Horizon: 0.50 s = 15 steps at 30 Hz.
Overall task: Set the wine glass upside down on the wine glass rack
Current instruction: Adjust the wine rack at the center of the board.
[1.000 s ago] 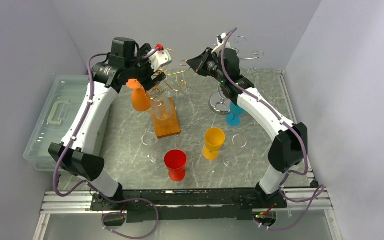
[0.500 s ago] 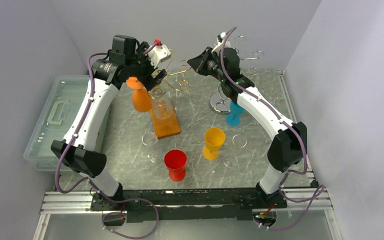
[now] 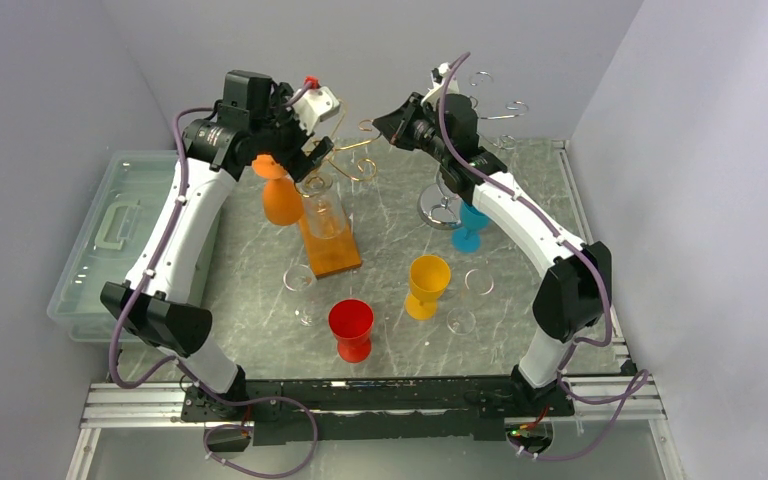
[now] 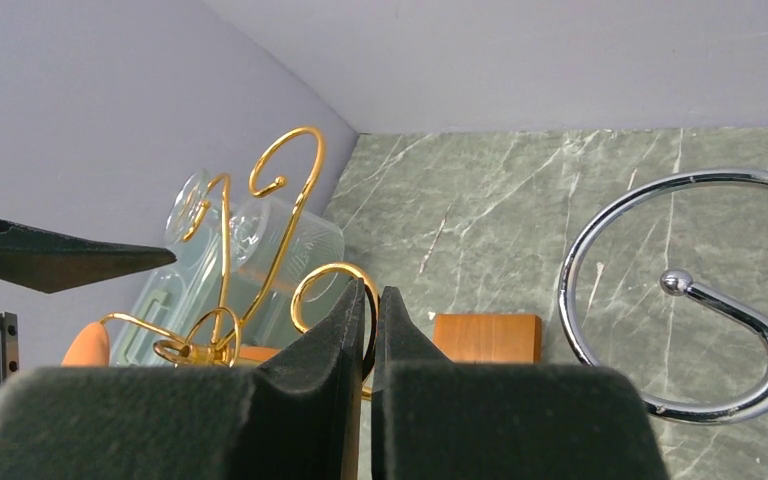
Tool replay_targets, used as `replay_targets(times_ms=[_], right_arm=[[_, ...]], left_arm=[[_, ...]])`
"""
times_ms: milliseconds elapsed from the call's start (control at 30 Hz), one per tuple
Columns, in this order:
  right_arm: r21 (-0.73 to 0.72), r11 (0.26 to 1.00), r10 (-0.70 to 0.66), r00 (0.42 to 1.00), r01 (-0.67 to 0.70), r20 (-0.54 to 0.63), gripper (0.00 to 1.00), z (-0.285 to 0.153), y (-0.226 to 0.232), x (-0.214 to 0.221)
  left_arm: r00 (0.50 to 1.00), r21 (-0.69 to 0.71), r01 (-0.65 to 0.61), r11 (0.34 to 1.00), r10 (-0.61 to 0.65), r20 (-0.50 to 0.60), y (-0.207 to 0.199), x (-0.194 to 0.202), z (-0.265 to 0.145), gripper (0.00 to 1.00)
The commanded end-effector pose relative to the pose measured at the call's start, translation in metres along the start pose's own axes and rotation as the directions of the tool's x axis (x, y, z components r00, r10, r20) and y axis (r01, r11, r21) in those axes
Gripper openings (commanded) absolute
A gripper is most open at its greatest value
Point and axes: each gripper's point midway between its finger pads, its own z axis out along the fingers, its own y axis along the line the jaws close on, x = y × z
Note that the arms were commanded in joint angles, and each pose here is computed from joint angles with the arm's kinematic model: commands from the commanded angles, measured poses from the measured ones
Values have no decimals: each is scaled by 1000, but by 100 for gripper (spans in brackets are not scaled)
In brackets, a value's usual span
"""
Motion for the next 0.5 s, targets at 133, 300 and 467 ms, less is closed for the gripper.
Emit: replay_targets(times_ms=[133, 300, 467], right_arm=[[3, 998, -59, 994, 60, -96, 0, -6, -5, 24], [-4, 997, -73, 992, 73, -103, 0, -4, -4, 24], [-7, 996, -84, 992, 84, -99, 0, -5, -3, 22]], left_arm=[[980, -274, 135, 952, -88, 179, 72, -54, -47, 97], [982, -213, 169, 962, -145, 125, 64, -48, -37, 84], [986, -187, 159, 969, -146, 83, 61, -46, -37, 87]])
